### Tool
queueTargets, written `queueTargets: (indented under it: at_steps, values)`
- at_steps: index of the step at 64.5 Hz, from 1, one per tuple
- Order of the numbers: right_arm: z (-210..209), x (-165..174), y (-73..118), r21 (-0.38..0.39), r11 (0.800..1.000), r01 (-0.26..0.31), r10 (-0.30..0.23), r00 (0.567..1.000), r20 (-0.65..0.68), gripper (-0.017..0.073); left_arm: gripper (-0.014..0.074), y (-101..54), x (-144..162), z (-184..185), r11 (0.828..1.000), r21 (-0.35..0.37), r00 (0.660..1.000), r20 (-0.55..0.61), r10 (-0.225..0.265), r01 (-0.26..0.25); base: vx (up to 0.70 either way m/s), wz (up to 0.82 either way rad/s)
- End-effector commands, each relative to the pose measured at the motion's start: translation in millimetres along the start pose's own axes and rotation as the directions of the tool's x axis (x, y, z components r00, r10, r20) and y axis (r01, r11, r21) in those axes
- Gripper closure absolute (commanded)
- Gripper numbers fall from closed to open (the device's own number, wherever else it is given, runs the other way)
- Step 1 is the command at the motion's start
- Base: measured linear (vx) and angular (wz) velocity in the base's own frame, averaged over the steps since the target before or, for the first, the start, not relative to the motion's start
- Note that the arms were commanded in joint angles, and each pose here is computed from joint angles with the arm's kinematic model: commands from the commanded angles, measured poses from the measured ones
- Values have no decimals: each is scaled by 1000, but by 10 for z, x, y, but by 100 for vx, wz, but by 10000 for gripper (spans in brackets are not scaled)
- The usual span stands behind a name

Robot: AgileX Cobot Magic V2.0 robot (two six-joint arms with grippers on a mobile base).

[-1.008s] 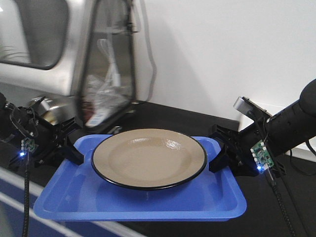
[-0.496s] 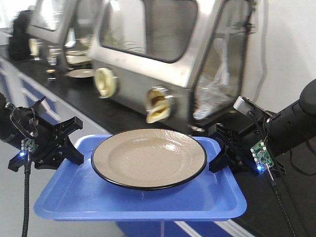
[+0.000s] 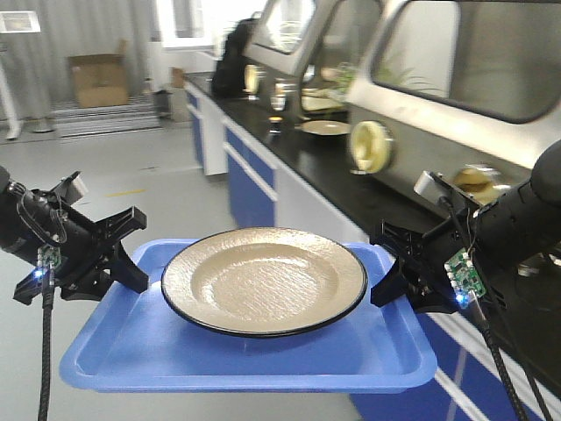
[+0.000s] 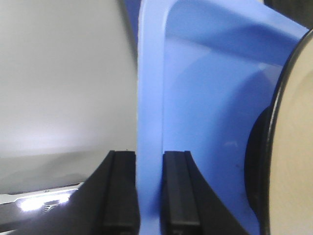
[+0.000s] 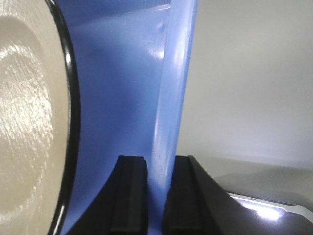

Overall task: Place disk in tray to left cabinet
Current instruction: 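Hold the tray with both grippers while driving to the white cabinet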

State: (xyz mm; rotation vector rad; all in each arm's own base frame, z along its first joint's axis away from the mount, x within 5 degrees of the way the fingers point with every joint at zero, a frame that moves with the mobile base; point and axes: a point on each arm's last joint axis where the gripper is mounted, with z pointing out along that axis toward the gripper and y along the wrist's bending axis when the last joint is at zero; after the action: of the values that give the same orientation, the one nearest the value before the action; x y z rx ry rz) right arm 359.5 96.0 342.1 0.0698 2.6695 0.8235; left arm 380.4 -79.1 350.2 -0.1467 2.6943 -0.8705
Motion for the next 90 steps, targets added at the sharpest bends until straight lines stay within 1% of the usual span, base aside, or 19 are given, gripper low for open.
queueTargets:
  at_steps: [1,18,48,69,90]
  values:
    - [-282,11,370,-194,981,9,8,996,89,564,594,-436,127,-262,975,222,1000,6,-8,6,5,60]
    - [-282,11,370,-194,981,9,8,996,89,564,594,-436,127,-262,975,222,1000,6,-8,6,9,44]
    - [-282,11,370,-194,981,9,8,996,89,564,594,-436,127,-262,975,222,1000,6,-8,6,18,27]
    - [-282,11,370,-194,981,9,8,996,89,564,594,-436,127,-262,975,222,1000,6,-8,6,35,13]
    - [-282,11,370,-194,981,9,8,996,89,564,594,-436,127,-262,975,222,1000,6,-8,6,48,10]
